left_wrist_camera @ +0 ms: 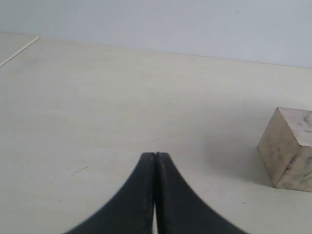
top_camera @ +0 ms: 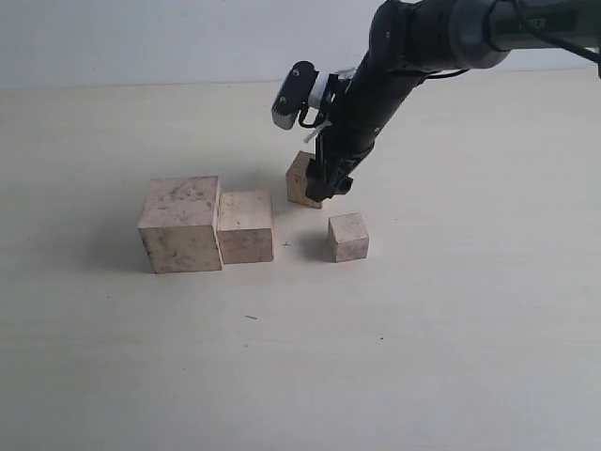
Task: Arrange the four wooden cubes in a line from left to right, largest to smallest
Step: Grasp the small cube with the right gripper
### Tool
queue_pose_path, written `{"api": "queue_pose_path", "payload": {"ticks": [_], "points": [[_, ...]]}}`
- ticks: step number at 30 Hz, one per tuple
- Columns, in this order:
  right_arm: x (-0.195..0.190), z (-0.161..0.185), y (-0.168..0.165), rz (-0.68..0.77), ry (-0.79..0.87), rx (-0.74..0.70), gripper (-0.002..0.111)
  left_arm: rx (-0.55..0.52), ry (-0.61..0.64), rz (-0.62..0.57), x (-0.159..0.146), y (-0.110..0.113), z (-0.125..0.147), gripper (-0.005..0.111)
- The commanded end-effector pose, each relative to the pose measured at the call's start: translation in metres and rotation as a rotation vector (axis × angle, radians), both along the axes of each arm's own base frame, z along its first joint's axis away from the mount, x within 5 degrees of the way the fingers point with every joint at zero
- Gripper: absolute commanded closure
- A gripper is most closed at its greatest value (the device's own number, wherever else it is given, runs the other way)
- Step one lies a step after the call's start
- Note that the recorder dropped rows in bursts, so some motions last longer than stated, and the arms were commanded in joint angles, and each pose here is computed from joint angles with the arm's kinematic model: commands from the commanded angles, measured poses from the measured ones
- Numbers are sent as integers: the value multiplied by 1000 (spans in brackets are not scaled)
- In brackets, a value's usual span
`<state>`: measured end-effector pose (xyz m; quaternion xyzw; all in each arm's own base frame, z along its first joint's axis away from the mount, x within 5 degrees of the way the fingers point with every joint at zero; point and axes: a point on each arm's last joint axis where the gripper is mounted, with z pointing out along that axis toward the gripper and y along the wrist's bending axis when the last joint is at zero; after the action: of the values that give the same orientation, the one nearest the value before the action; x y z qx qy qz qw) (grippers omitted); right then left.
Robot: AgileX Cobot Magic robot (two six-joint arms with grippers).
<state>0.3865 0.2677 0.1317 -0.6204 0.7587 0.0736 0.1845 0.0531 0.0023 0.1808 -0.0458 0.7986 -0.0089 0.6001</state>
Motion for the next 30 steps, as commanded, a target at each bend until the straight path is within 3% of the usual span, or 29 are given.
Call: {"api": "queue_pose_path", "payload": {"ticks": [1,6,7,12,18,30], "points": [[1,-5,-3,-5,17,-3,55,-10,-17,-1,0,0,0,107],[-4,8,-4,5,42,-4,104,-10,-17,-1,0,0,0,107],[-6,13,-4,-4,55,7,108,-10,-17,-1,0,0,0,107],[-13,19,-2,22,119,39,108,-10,-17,-1,0,0,0,107],[-28,17,-5,288,196,-9,108,-10,-17,-1,0,0,0,107],[-37,5,-5,426,179,21,108,-10,-17,-1,0,0,0,107]]}}
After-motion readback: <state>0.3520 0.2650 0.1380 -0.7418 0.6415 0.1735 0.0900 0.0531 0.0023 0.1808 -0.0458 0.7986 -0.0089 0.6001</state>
